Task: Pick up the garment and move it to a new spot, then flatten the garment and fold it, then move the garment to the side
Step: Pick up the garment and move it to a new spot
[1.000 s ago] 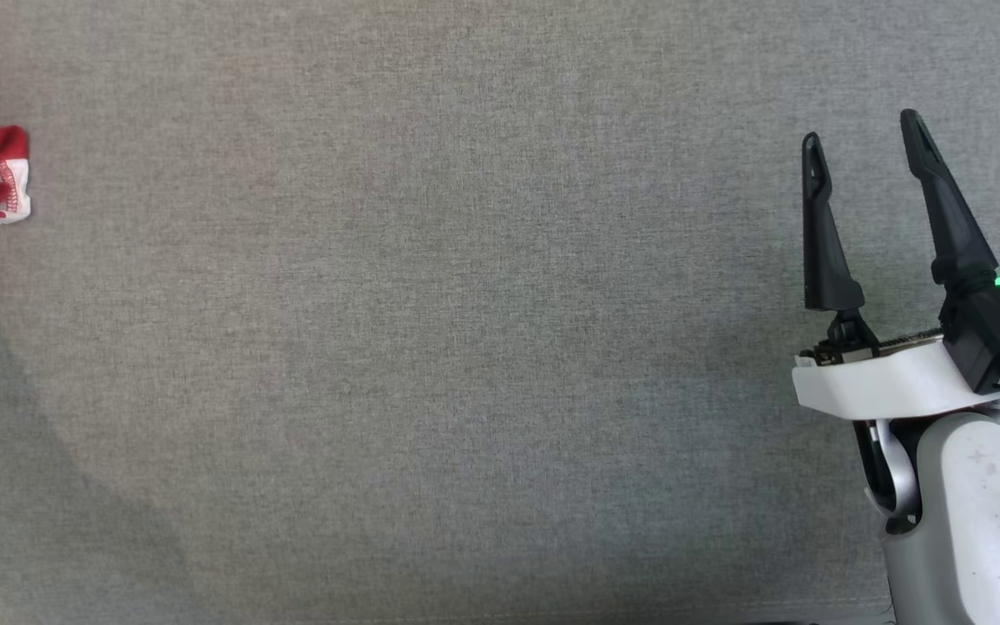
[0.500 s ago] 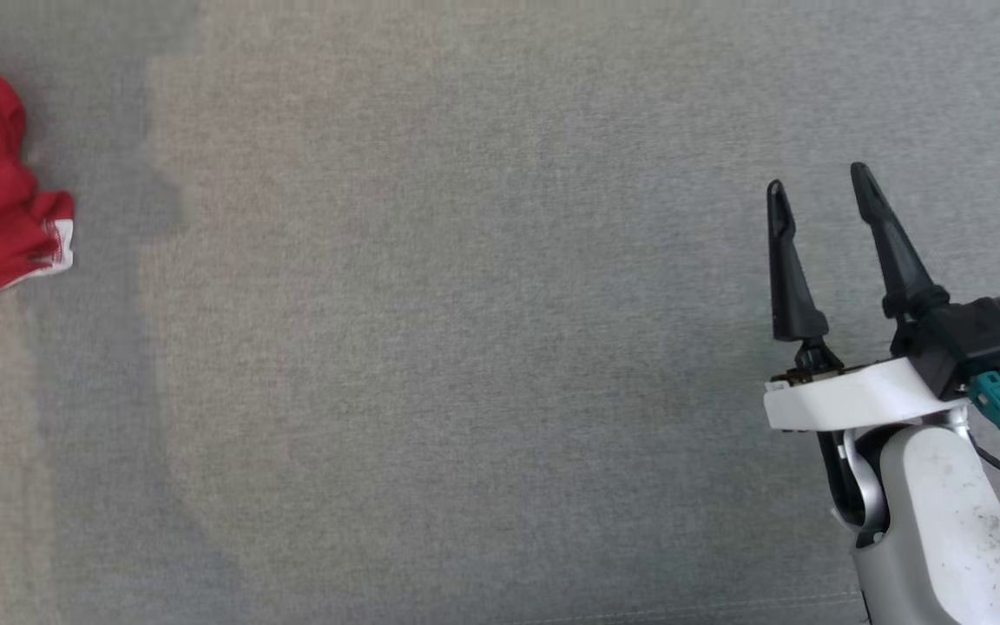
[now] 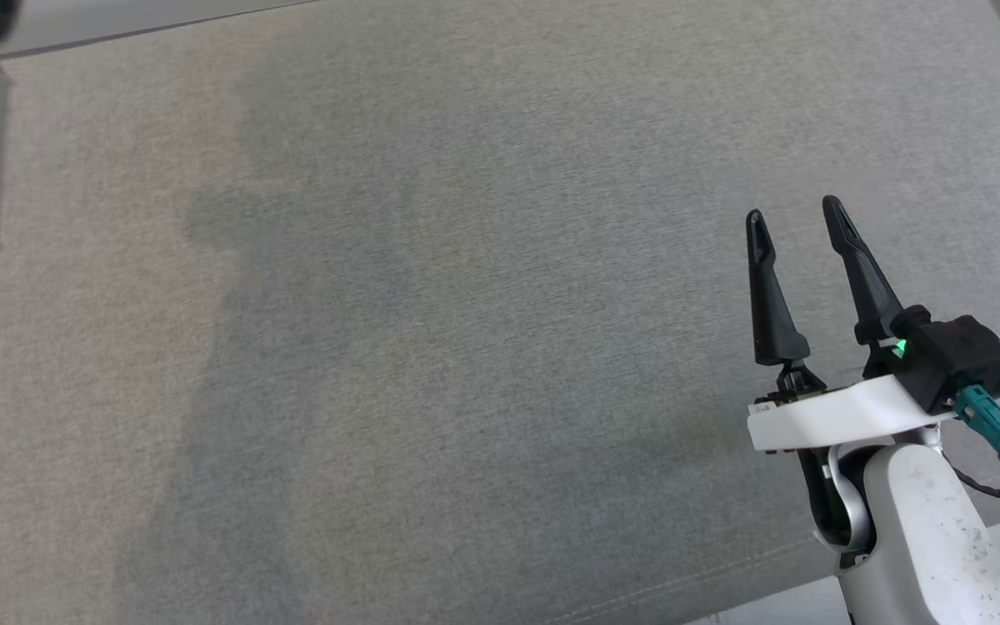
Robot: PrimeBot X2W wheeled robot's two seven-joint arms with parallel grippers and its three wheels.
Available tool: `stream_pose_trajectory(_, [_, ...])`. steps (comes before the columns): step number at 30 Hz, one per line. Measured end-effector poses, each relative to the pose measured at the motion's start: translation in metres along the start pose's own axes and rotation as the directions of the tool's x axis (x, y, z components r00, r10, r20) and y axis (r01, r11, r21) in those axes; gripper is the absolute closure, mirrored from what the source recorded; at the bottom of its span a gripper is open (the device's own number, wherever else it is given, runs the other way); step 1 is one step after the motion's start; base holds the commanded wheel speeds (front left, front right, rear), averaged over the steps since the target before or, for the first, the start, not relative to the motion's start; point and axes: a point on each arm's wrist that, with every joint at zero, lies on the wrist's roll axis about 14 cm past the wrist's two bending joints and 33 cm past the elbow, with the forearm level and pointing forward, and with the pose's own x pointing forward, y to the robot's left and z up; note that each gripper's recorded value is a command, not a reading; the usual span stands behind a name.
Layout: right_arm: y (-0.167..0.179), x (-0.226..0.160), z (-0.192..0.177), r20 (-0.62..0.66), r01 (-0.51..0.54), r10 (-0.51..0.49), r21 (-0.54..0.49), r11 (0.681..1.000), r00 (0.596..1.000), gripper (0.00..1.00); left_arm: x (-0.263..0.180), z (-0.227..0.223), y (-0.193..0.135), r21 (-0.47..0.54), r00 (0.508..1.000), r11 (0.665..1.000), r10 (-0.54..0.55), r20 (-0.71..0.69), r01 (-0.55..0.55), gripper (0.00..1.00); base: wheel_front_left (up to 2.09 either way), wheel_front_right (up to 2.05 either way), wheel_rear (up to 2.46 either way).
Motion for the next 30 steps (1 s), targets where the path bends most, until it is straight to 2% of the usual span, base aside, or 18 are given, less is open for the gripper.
stream_pose_trajectory(3, [-0.011, -0.01, 0.009, 0.012, 0.033, -0.033, -0.006, 0.999, 0.999, 0.0, 0.003, -0.008, -0.043, -0.071, 0.997, 0.994, -0.078, 0.001, 0.078, 1.0, 0.0, 0.0, 0.0])
stream_pose_trajectory(10, [-0.026, -0.025, 0.029, 0.054, 0.082, -0.081, -0.009, 0.997, 0.995, 0.0, -0.028, -0.059, -0.112, -0.22, 0.984, 0.965, -0.16, -0.077, 0.139, 1.0, 0.0, 0.0, 0.0])
stream_pose_trajectory(15, [-0.029, -0.032, 0.033, 0.06, 0.094, -0.094, -0.008, 0.996, 0.994, 0.0, -0.073, -0.112, -0.157, -0.344, 0.961, 0.931, -0.2, -0.189, 0.126, 1.0, 0.0, 0.0, 0.0])
stream_pose_trajectory(16, [-0.028, -0.033, 0.032, 0.057, 0.092, -0.092, -0.007, 0.996, 0.994, 0.0, -0.092, -0.133, -0.168, -0.387, 0.948, 0.917, -0.205, -0.243, 0.099, 1.0, 0.0, 0.0, 0.0])
stream_pose_trajectory(18, [-0.027, -0.033, 0.031, 0.055, 0.091, -0.09, -0.005, 0.996, 0.994, 0.0, -0.113, -0.155, -0.18, -0.411, 0.928, 0.908, -0.221, -0.3, 0.083, 1.0, 0.0, 0.0, 0.0])
stream_pose_trajectory(23, [-0.024, -0.033, 0.028, 0.045, 0.082, -0.082, 0.001, 0.997, 0.996, 0.0, -0.163, -0.187, -0.223, -0.489, 0.869, 0.87, -0.292, -0.4, 0.067, 1.0, 0.0, 0.0, 0.0])
stream_pose_trajectory(24, [-0.022, -0.033, 0.027, 0.044, 0.077, -0.077, 0.003, 0.997, 0.996, 0.0, -0.175, -0.194, -0.231, -0.496, 0.85, 0.866, -0.308, -0.426, 0.066, 0.93, 0.0, 0.0, 0.0])
stream_pose_trajectory(25, [-0.02, -0.033, 0.027, 0.043, 0.072, -0.072, 0.005, 0.997, 0.996, 0.0, -0.185, -0.2, -0.238, -0.487, 0.833, 0.869, -0.328, -0.445, 0.082, 0.0, 0.0, 0.0, 0.0])
stream_pose_trajectory(28, [-0.017, -0.032, 0.025, 0.039, 0.063, -0.063, 0.012, 0.998, 0.997, 0.0, -0.201, -0.206, -0.251, -0.497, 0.811, 0.863, -0.352, -0.468, 0.088, 0.0, 0.0, 0.0, 0.0])
stream_pose_trajectory(30, [-0.016, -0.033, 0.024, 0.036, 0.06, -0.06, 0.015, 0.998, 0.998, 0.0, -0.202, -0.202, -0.255, -0.509, 0.817, 0.856, -0.354, -0.455, 0.088, 0.0, 0.0, 0.0, 0.0])
